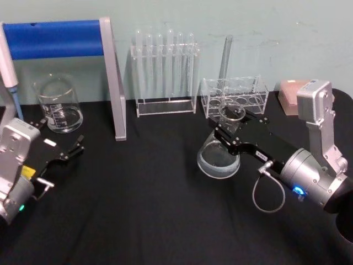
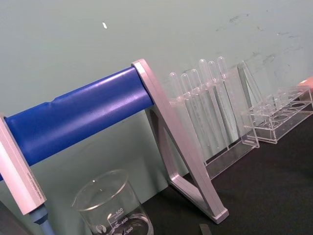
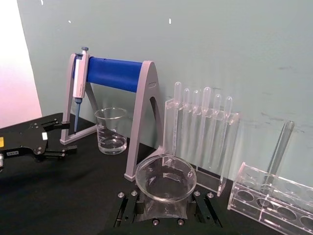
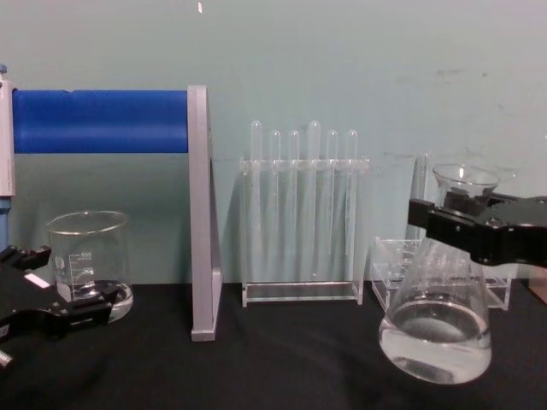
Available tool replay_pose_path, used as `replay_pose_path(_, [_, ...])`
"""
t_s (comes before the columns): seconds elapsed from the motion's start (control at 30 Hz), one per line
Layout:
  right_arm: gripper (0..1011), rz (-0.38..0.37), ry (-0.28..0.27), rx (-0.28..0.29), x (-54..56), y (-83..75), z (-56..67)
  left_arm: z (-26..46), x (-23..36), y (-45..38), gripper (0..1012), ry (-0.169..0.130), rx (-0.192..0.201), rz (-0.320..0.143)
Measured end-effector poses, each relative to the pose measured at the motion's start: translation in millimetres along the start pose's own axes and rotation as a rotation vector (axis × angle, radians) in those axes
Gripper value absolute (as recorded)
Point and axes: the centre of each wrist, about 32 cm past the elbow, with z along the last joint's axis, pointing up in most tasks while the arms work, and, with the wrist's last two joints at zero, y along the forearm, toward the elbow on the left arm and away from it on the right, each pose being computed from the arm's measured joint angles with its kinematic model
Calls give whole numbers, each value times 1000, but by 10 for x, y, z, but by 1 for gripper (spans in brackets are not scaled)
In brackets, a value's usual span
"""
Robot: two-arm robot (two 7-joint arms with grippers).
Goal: Grasp the erlenmeyer flask with one hand, shake it three times, then place it back.
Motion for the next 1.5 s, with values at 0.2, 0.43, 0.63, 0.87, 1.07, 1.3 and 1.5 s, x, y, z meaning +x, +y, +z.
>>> replay_pose_path(0.2, [448,1,1,-3,-9,4,-7,0,0,0,1001,0,0,0])
replay_pose_path(0.43, [448,3,3,-9,-16,8,-22,0,0,0,1001,0,0,0])
replay_pose_path(0.63, [448,6,4,-10,-17,5,-28,0,0,0,1001,0,0,0])
replay_pose_path(0.87, [448,8,5,-12,-28,4,-36,0,0,0,1001,0,0,0])
replay_pose_path(1.07, [448,10,4,-13,-38,7,-40,0,0,0,1001,0,0,0])
replay_pose_path(1.3, [448,35,0,-12,-112,31,-36,0,0,0,1001,0,0,0])
replay_pose_path(1.5, [448,97,2,-6,-254,53,-21,0,0,0,1001,0,0,0])
